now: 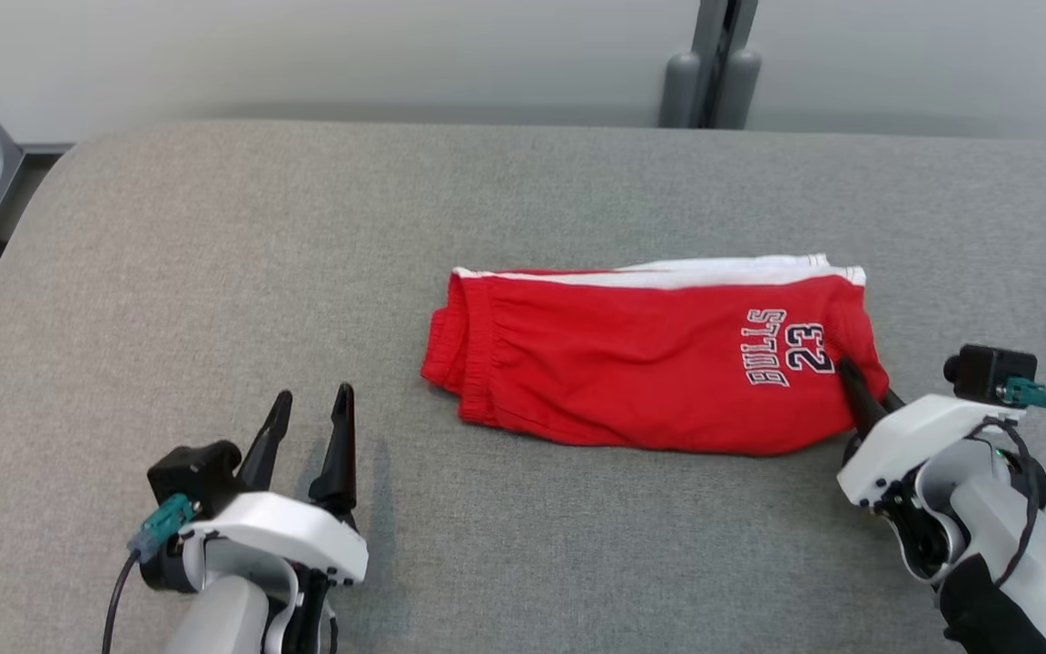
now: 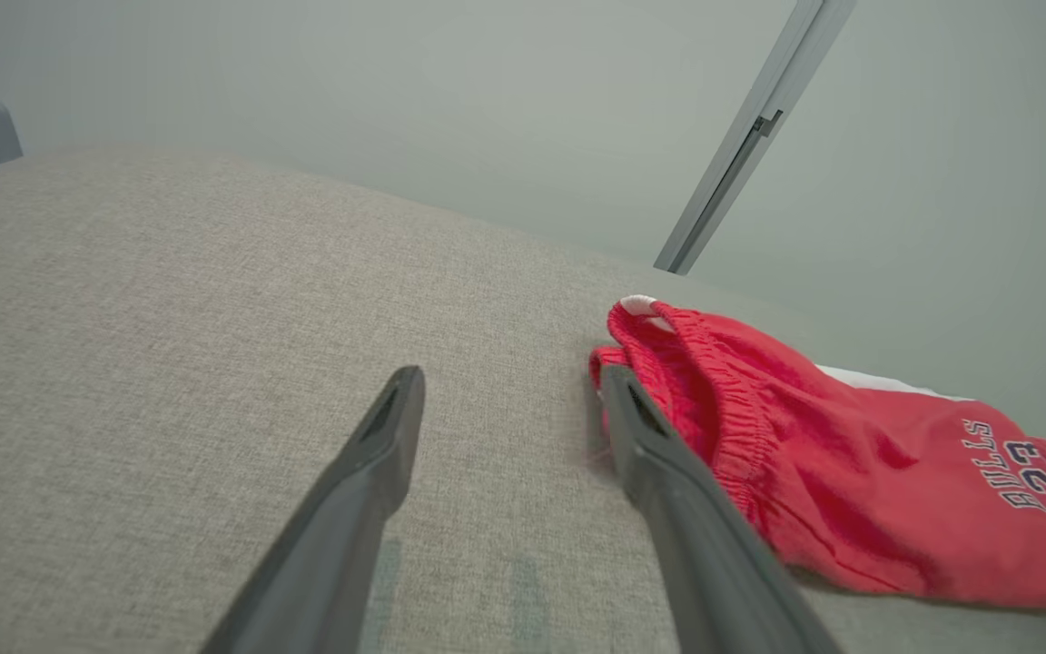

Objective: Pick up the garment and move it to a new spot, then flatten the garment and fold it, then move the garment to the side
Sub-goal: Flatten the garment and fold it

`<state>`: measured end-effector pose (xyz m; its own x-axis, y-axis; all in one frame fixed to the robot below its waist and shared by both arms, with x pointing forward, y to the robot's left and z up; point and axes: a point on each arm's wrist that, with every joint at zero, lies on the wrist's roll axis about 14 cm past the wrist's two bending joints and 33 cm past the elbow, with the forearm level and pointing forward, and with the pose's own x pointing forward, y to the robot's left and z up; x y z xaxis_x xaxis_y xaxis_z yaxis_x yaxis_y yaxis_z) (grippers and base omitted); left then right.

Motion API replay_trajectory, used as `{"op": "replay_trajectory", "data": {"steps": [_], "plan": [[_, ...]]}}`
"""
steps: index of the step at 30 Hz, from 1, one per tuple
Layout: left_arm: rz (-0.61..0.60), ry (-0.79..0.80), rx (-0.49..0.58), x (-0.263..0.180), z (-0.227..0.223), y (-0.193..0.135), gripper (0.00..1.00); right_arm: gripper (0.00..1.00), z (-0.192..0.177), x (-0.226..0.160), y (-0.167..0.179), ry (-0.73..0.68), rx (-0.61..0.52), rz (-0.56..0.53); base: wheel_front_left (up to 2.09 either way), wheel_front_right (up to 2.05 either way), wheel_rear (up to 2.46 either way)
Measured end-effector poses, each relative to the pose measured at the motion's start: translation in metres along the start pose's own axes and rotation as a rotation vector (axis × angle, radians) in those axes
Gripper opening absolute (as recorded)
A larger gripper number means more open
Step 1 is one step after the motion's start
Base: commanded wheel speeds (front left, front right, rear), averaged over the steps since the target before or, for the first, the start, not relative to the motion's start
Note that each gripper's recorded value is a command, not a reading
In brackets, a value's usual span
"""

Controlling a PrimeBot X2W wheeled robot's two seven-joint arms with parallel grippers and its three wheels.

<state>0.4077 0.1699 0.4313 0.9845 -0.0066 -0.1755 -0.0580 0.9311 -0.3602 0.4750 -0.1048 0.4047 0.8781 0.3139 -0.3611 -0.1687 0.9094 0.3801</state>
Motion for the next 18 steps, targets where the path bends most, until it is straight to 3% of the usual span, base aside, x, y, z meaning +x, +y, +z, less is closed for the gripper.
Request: {"op": "replay_trajectory", "data": {"steps": [5, 8, 14, 16, 18], "plan": [[-0.008, 0.010, 0.000, -0.008, -0.005, -0.002, 1.00, 0.00, 0.005, -0.013, -0.013, -0.022, -0.015, -0.030, 0.00, 0.00, 0.00], [0.003, 0.021, -0.001, -0.011, -0.009, 0.002, 1.00, 0.00, 0.019, -0.006, 0.002, -0.058, -0.061, 0.018, 0.00, 0.00, 0.00], [0.011, 0.024, -0.007, -0.015, -0.011, 0.005, 1.00, 0.00, 0.053, 0.014, 0.109, -0.158, -0.149, 0.292, 0.00, 0.00, 0.00], [0.019, 0.023, -0.016, -0.019, -0.010, 0.007, 1.00, 0.00, 0.038, 0.011, 0.165, -0.121, -0.198, 0.435, 0.00, 0.00, 0.00], [0.030, 0.019, -0.018, -0.022, -0.009, 0.010, 1.00, 0.00, 0.025, 0.007, 0.191, -0.087, -0.215, 0.502, 0.00, 0.00, 0.00]]}}
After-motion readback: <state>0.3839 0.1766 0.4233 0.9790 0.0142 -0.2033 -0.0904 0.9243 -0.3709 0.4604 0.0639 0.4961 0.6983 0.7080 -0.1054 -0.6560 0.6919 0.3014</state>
